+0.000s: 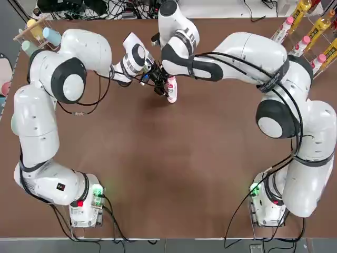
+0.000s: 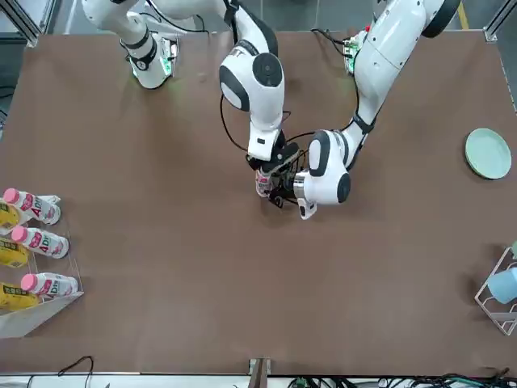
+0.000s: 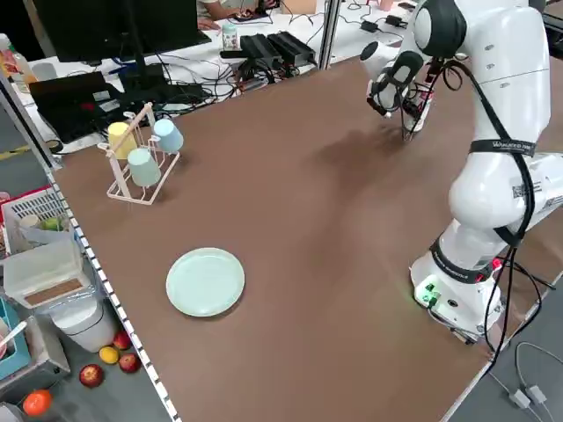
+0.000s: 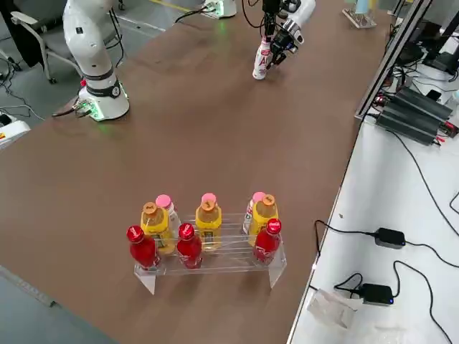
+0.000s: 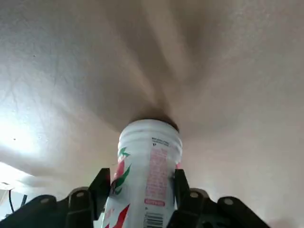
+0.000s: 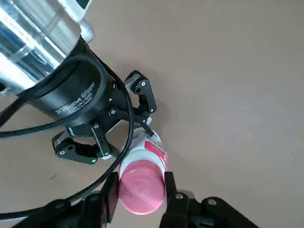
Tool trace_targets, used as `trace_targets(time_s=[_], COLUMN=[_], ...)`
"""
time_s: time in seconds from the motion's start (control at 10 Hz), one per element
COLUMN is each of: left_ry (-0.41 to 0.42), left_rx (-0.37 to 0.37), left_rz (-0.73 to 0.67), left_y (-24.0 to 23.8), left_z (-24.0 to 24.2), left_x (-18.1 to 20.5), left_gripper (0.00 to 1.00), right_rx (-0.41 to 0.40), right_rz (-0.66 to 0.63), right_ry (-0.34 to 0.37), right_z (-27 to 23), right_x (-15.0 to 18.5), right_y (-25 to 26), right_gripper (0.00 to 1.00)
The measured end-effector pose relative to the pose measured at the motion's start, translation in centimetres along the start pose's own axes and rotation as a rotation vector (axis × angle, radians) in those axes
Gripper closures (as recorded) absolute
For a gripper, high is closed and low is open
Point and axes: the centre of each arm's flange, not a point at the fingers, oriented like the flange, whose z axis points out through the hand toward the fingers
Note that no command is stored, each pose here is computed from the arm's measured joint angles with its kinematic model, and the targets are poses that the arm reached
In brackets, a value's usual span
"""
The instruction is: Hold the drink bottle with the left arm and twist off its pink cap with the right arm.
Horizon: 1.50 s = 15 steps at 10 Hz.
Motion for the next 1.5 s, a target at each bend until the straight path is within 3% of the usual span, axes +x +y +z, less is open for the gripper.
trace_targets(time_s=[1.1,1.5], left_ry=[0.000,0.000], left_rx=[0.000,0.000], left_rz=[0.000,0.000], left_y=[0.0,0.0], left_z=[0.0,0.0], left_x=[0.0,0.0], left_gripper=[0.40,0.40], right_rx=[0.011,-0.023], right_rz=[-0.007,0.094], right_ry=[0.048,-0.010], right_z=[-3.4,-4.2], right_x=[0.3,0.7], right_y=[0.6,8.3], right_gripper=[0.57,0.57])
